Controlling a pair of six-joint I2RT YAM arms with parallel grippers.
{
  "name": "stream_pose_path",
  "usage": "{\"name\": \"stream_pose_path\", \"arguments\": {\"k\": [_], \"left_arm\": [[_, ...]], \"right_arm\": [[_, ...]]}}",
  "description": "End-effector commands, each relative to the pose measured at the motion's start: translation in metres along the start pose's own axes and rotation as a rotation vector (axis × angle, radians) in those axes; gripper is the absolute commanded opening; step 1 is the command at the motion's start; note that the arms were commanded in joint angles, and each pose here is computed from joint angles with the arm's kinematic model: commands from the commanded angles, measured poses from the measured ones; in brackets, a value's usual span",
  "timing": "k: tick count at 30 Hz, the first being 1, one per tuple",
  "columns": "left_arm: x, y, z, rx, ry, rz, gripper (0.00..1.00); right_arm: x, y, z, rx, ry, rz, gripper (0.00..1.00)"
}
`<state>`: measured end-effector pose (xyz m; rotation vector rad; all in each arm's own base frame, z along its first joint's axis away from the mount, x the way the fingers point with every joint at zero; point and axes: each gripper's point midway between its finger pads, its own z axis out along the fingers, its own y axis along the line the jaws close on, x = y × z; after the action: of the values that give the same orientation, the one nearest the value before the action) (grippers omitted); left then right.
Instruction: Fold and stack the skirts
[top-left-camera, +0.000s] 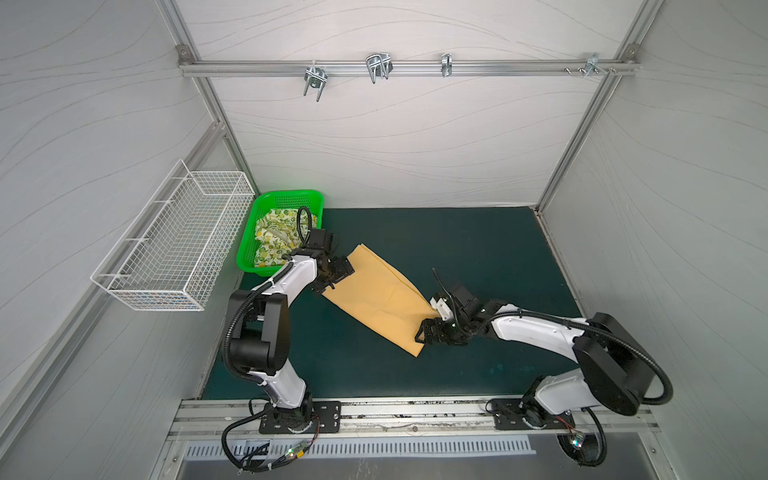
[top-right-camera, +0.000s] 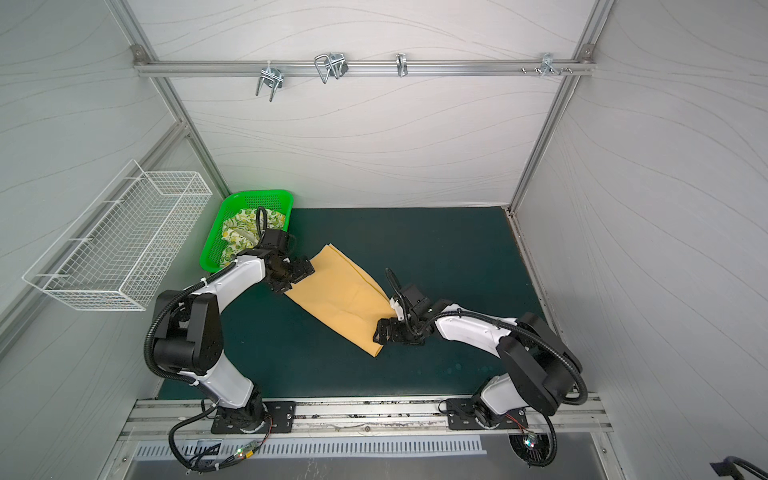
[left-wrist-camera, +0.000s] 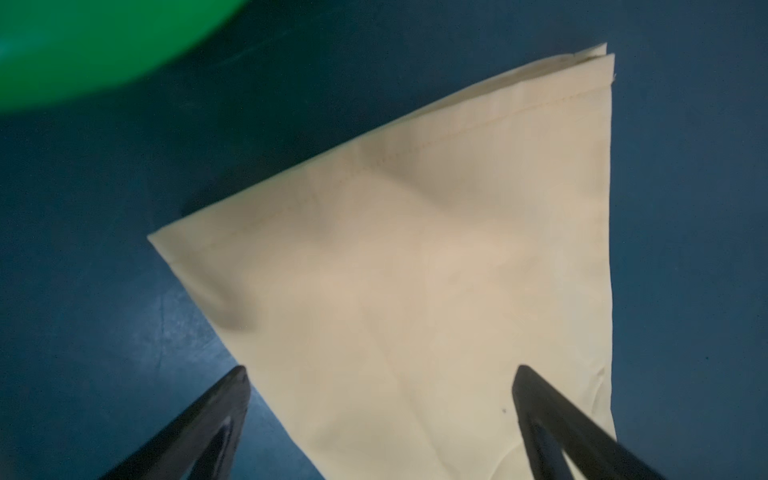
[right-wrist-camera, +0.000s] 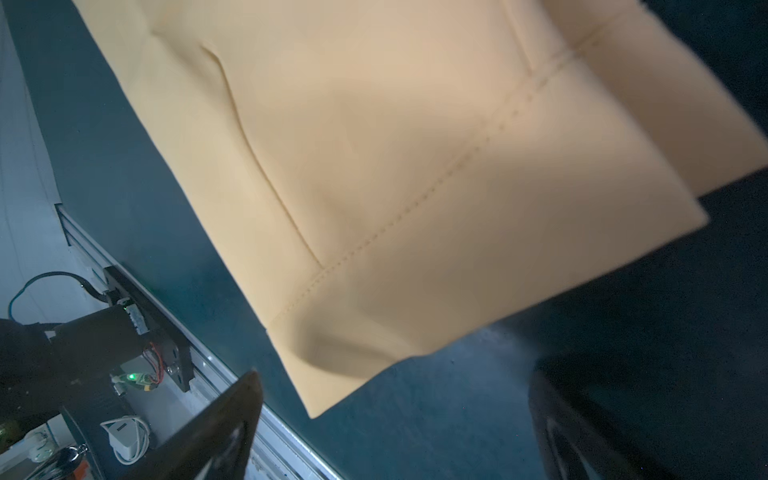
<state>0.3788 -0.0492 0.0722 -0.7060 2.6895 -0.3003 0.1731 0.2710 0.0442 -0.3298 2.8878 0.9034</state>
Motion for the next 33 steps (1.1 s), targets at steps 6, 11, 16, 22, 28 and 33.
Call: {"name": "stream_pose_path", "arguments": {"k": [6,11,16,22,28,33], "left_arm": [[-0.008,-0.001,0.026,-0.011,-0.048,-0.01,0.99],[0.013,-0.003,0.039,-0.006,-0.04,-0.02,0.99],[0.046,-0.011,0.047,-0.011,-0.05,-0.006,0.99],[0.09,-0.034,0.047,0.065,-0.034,0.006,0.99],[0.131,-0.071,0.036,0.137,0.007,0.066,0.99],[0.163,-0.104,0.012,0.211,0.011,0.124,0.99]], "right_arm": [[-0.03,-0.01,0.018,-0.055,-0.044,0.1,0.99],[-0.058,-0.033,0.015,-0.027,-0.074,0.145,0.99],[-0.089,-0.061,0.005,0.004,-0.103,0.184,0.99],[-0.128,-0.094,-0.012,0.078,-0.155,0.198,0.99],[-0.169,-0.103,-0.019,0.118,-0.174,0.184,0.99],[-0.202,-0.119,-0.038,0.155,-0.211,0.194,0.99]]}}
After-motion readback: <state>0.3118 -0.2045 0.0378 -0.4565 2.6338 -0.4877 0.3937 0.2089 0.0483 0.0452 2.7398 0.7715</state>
